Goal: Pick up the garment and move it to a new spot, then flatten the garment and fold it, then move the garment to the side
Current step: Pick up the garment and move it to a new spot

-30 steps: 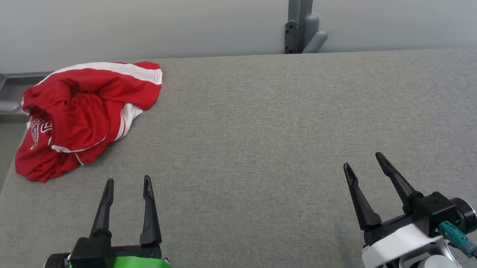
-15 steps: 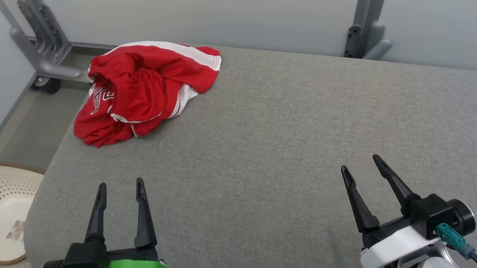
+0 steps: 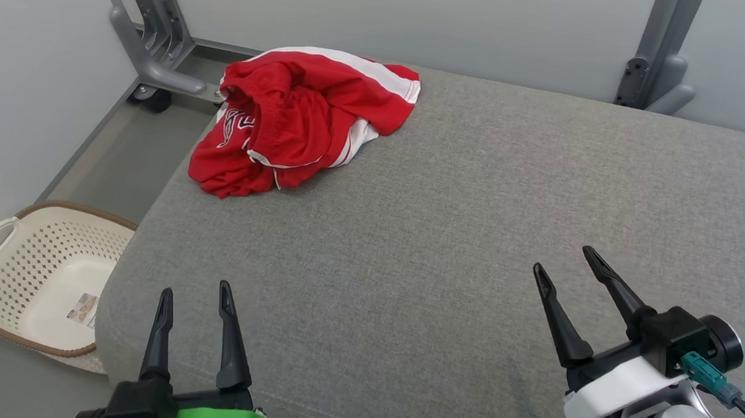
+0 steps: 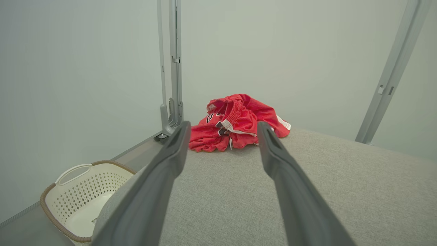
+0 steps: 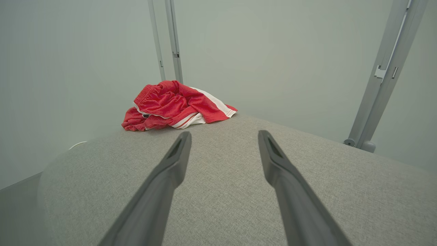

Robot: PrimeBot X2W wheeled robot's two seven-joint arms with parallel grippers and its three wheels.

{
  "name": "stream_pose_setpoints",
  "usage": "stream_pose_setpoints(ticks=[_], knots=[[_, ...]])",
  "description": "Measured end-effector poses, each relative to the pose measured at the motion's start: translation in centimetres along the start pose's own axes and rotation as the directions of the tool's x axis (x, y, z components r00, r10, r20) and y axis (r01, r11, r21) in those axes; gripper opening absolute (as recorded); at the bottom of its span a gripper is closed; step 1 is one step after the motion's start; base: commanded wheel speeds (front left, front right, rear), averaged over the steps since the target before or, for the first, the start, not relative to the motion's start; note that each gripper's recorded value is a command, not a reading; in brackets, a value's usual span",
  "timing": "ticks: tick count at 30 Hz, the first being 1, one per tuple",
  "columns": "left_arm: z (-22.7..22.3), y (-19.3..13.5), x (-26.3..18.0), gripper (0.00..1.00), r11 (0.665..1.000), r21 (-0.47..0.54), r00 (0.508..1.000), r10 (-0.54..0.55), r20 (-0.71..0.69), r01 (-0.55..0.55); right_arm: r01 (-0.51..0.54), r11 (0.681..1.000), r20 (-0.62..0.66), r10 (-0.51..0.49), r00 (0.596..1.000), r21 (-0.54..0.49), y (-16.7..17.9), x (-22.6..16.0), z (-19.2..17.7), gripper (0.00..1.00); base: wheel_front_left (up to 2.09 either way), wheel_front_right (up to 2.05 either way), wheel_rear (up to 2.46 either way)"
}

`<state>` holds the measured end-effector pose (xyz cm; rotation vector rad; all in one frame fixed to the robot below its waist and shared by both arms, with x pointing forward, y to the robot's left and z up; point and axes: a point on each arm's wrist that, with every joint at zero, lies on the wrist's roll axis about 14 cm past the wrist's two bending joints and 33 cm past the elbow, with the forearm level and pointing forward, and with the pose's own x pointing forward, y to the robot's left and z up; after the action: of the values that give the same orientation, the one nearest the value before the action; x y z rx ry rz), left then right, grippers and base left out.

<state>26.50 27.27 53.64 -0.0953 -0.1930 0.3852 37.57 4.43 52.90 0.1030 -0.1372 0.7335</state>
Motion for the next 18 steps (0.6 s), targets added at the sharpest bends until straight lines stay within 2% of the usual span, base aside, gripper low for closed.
stream_pose_setpoints(ticks=[11,18], knots=[[0.1,-0.1,1.0,1.00,1.000,0.010,1.000,0.003,0.000,-0.003,-0.001,1.000,-0.025,0.001,1.000,0.007,-0.3,0.3,-1.2,1.00,0.00,0.00,0.00],[2.6,-1.7,5.8,1.00,0.999,0.032,0.995,-0.042,0.085,0.040,0.007,1.000,-0.033,-0.007,0.999,-0.005,-1.4,1.5,-2.2,1.00,0.00,0.00,0.00]])
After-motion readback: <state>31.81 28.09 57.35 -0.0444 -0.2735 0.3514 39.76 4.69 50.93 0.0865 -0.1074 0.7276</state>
